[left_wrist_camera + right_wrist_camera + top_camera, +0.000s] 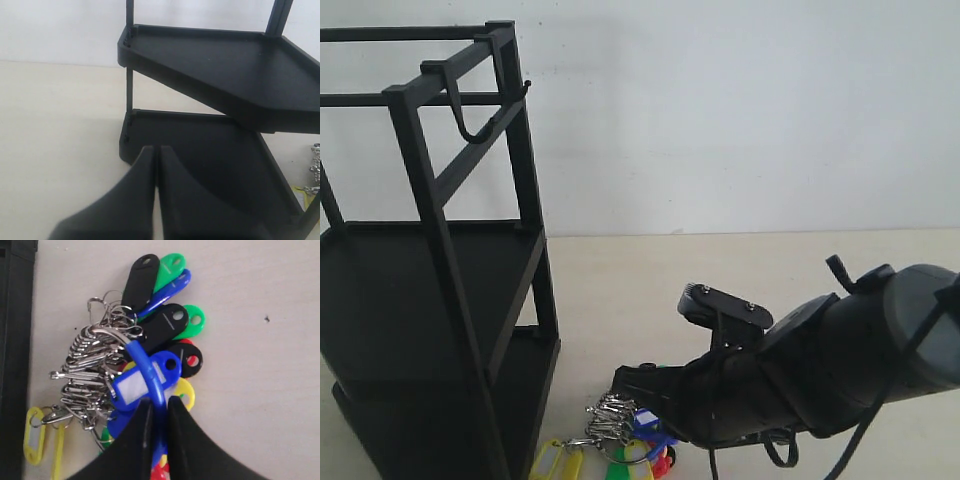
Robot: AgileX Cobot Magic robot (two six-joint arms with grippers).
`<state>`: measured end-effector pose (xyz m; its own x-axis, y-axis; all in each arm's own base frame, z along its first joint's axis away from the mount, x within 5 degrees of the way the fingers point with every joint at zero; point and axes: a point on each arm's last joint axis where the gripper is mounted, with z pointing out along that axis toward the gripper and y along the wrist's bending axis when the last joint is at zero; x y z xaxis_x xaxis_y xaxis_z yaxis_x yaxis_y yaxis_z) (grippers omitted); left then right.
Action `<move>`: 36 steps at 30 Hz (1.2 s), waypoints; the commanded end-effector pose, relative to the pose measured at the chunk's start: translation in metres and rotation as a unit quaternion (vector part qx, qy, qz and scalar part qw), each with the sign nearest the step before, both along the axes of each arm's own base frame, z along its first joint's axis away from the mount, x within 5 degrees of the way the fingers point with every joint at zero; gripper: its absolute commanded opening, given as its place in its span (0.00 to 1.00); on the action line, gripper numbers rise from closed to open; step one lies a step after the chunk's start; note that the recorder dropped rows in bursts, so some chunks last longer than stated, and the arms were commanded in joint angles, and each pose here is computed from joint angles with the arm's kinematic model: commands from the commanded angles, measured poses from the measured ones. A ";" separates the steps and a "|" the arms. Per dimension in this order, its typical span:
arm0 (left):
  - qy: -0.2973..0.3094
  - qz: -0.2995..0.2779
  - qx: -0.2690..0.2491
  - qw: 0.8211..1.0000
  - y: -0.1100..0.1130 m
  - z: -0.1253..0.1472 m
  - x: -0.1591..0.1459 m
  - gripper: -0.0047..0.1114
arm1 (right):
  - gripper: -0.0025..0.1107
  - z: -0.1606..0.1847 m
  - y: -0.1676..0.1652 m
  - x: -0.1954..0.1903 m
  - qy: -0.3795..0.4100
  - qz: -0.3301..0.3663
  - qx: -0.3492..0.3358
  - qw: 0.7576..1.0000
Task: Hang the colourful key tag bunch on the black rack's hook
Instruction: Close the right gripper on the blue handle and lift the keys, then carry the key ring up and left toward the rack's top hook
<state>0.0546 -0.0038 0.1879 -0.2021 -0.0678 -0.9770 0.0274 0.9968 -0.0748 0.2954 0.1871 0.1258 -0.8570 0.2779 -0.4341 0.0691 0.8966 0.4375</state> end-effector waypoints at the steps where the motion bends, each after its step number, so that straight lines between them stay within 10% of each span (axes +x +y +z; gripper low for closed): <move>1: -0.003 0.000 0.004 1.000 0.000 0.000 0.000 0.08 | 0.02 0.020 -0.002 0.001 -0.047 0.029 -0.016 0.998; 13: -0.003 0.000 0.004 1.000 0.000 0.000 0.000 0.08 | 0.02 0.140 -0.021 -0.022 -0.257 0.095 -0.027 0.962; 15: -0.003 0.000 0.004 1.000 0.000 0.000 0.000 0.08 | 0.02 0.146 -0.015 -0.031 -0.271 0.174 -0.028 0.946; 18: -0.003 0.000 0.004 1.000 0.000 0.000 0.000 0.08 | 0.02 0.149 -0.034 -0.025 -0.258 0.077 -0.006 0.963; 20: -0.003 0.000 0.004 1.000 0.000 0.000 0.000 0.08 | 0.02 0.147 -0.027 -0.031 -0.270 0.183 -0.036 0.945; 30: -0.003 0.000 0.004 1.000 0.000 0.000 0.000 0.08 | 0.02 0.150 -0.041 -0.033 -0.258 0.114 -0.012 0.959; 33: -0.003 0.000 0.004 1.000 0.000 0.000 0.000 0.08 | 0.02 0.151 -0.032 -0.040 -0.280 0.225 -0.064 0.931; 36: -0.003 0.000 0.004 1.000 0.000 0.000 0.000 0.08 | 0.02 0.154 -0.044 -0.035 -0.263 0.123 -0.019 0.957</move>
<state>0.0546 -0.0038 0.1879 -0.2021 -0.0678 -0.9770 0.0274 0.9968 -0.0748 0.2579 0.1531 0.2723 -0.5539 -0.0418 -0.8315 -0.4550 0.8516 0.2603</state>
